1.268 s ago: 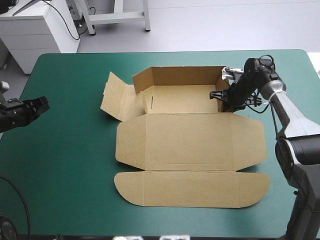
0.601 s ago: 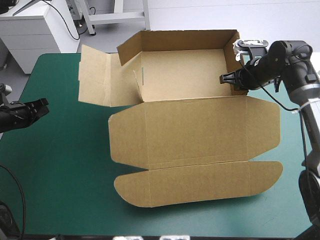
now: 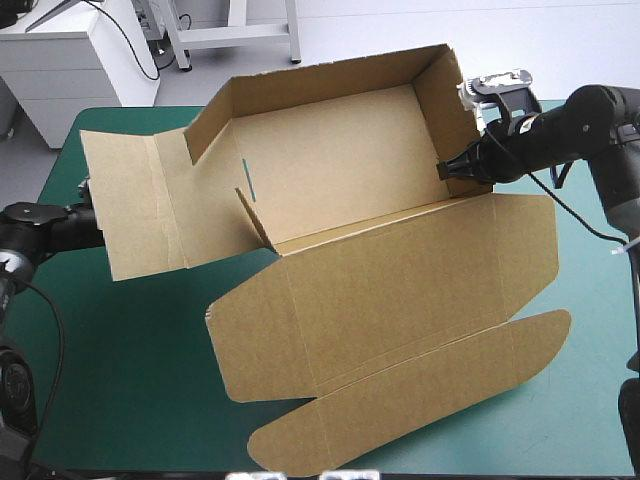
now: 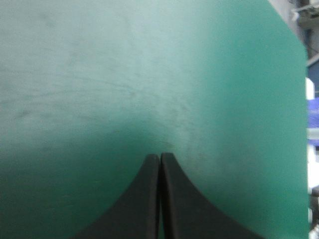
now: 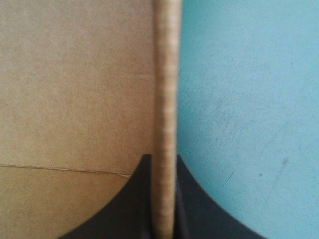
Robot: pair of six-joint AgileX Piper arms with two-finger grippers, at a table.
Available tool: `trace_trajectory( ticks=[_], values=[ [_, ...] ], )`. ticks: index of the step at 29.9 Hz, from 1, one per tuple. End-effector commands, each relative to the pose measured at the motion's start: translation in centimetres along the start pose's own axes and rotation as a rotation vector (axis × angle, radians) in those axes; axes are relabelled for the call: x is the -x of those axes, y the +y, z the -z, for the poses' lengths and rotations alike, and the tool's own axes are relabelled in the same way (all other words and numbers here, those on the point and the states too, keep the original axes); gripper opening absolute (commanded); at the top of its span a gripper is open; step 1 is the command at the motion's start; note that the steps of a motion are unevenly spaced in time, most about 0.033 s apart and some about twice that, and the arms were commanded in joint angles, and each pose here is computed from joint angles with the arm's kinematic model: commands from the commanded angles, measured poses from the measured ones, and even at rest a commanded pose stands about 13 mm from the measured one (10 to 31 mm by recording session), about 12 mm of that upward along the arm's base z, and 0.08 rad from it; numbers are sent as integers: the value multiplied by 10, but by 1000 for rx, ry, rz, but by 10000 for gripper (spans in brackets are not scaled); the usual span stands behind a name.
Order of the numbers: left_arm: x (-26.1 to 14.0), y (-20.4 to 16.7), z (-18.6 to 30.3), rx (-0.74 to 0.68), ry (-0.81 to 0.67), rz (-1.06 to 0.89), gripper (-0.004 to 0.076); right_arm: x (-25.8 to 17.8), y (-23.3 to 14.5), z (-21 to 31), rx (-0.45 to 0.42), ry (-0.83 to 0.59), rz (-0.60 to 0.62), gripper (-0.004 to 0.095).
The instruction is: Fold the box
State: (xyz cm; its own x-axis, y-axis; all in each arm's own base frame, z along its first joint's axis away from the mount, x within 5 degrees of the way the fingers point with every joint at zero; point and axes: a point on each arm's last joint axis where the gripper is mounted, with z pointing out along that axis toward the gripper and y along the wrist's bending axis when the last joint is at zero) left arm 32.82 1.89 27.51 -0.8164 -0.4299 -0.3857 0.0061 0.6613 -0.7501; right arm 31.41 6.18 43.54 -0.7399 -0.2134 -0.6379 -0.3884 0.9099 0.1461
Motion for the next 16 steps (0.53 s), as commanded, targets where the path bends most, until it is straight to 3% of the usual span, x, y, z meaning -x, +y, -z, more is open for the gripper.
trace_trajectory(
  ticks=[1, 4, 16],
  values=[
    [-4, -53, -4, -233, -21, 10, -8, 0, 5, 7, 27, -18, -1, -18],
    [-15, -75, -11, -341, 36, -22, -8, -2, -2, -4, -8, -6, -26, -18],
    [-36, -118, -2, -397, 29, -120, -9, -3, -14, -21, -76, 15, -73, -18]
  ],
)
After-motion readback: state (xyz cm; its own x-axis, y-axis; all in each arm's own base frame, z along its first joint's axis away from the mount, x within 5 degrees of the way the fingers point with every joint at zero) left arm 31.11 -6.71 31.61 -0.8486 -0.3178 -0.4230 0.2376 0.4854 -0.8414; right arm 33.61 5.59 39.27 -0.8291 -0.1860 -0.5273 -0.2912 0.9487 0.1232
